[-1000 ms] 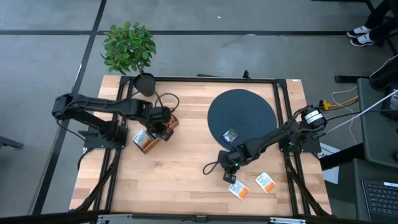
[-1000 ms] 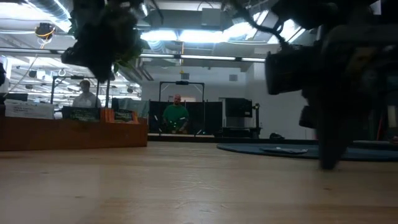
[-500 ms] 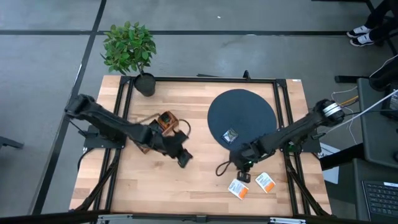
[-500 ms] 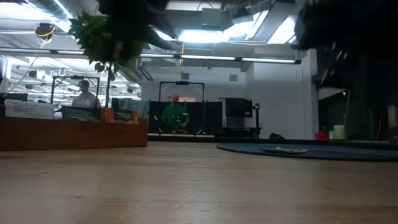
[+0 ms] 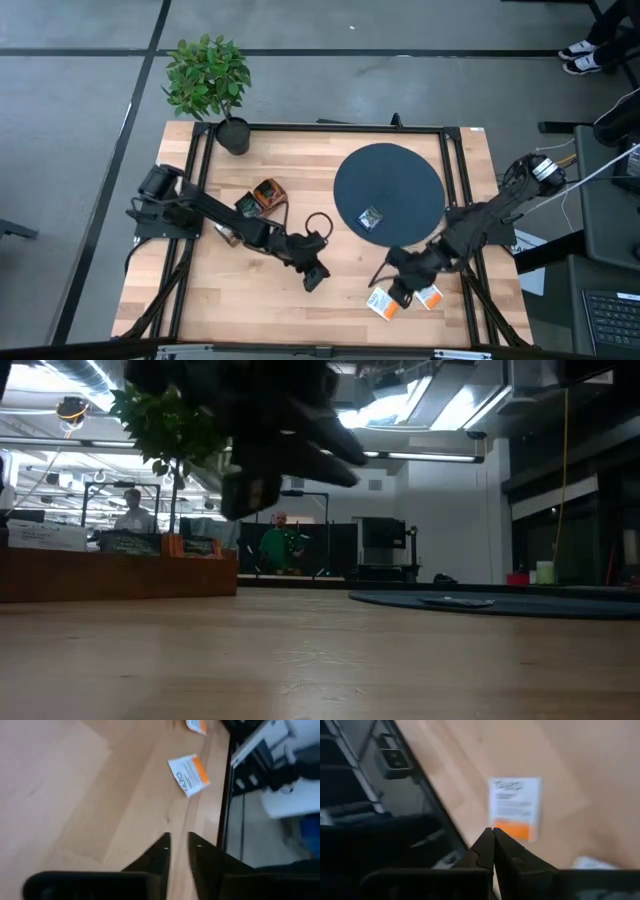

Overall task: Pick & Place Tea
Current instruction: Put the white tea bag into the left section of the wooden organizer

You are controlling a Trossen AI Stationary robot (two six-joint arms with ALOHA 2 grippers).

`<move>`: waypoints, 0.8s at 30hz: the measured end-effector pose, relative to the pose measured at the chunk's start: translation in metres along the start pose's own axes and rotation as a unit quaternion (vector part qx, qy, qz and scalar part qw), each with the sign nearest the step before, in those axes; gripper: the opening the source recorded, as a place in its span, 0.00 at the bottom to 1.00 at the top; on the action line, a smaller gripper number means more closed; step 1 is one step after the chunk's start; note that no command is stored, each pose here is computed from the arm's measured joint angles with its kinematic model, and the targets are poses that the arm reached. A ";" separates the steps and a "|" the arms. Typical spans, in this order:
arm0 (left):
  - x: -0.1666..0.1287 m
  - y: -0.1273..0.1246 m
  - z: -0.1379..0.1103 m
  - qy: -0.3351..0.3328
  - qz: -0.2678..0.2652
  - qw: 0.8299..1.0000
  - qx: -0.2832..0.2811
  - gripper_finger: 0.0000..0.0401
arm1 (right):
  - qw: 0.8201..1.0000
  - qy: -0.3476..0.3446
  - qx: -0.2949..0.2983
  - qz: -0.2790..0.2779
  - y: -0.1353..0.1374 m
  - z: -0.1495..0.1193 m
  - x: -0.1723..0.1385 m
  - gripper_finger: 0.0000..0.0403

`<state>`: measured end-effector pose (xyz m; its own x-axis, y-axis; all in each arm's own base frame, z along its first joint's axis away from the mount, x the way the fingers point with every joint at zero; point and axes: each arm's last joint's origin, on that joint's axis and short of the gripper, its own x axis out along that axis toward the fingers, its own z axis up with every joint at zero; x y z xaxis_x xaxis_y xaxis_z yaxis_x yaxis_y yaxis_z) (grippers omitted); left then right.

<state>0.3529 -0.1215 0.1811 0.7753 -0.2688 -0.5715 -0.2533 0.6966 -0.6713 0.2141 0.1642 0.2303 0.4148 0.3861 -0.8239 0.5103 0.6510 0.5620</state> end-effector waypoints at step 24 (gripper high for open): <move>0.027 0.008 -0.013 0.058 0.051 0.996 -0.037 0.15 | 0.983 0.037 0.156 -0.089 -0.009 -0.038 0.110 0.02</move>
<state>0.3643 -0.1320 0.1535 0.6732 -0.2773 -0.6855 -0.3716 0.6746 -0.6378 0.2264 0.2252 0.1316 0.2471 0.3382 -0.9081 0.7806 0.4857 0.3933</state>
